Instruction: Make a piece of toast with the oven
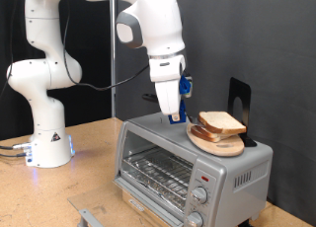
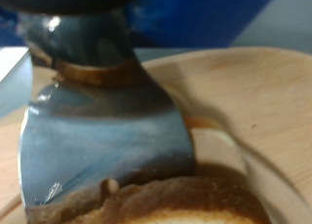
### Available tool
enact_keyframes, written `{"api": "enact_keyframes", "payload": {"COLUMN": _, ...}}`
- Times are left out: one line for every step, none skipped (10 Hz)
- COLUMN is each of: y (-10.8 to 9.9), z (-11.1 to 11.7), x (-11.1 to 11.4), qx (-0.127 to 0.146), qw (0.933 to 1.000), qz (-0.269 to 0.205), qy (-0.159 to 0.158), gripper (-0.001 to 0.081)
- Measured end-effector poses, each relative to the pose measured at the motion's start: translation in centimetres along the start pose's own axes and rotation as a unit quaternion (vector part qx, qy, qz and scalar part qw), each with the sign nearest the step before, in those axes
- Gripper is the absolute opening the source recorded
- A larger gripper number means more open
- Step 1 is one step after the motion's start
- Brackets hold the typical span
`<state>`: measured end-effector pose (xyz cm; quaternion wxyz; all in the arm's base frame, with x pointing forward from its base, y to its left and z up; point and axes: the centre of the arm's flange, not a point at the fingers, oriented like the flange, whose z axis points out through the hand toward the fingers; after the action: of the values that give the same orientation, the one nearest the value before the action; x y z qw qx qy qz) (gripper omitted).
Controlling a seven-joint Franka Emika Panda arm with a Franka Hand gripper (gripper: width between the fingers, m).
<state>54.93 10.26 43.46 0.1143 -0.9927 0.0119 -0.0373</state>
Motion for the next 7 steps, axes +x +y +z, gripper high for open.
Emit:
{"api": "enact_keyframes", "payload": {"y": 0.0, "z": 0.0, "x": 0.2, "qx": 0.001, "qw": 0.9999, "qz": 0.001, "qy": 0.017, "gripper": 0.0384}}
{"api": "enact_keyframes", "payload": {"y": 0.1, "z": 0.2, "x": 0.3, "qx": 0.003, "qw": 0.9994, "qz": 0.003, "qy": 0.034, "gripper": 0.0384}}
{"api": "enact_keyframes", "payload": {"y": 0.2, "z": 0.5, "x": 0.1, "qx": 0.008, "qw": 0.9989, "qz": 0.006, "qy": 0.047, "gripper": 0.0384}}
{"api": "enact_keyframes", "payload": {"y": 0.4, "z": 0.6, "x": -0.2, "qx": 0.014, "qw": 0.9983, "qz": 0.006, "qy": 0.057, "gripper": 0.0384}}
{"api": "enact_keyframes", "payload": {"y": 0.6, "z": 0.6, "x": -0.6, "qx": 0.021, "qw": 0.9977, "qz": 0.006, "qy": 0.064, "gripper": 0.0384}}
{"api": "enact_keyframes", "payload": {"y": 0.8, "z": 0.5, "x": -1.3, "qx": 0.027, "qw": 0.9974, "qz": 0.006, "qy": 0.067, "gripper": 0.0384}}
{"api": "enact_keyframes", "payload": {"y": 1.0, "z": 0.3, "x": -1.9, "qx": 0.034, "qw": 0.9971, "qz": 0.006, "qy": 0.069, "gripper": 0.0384}}
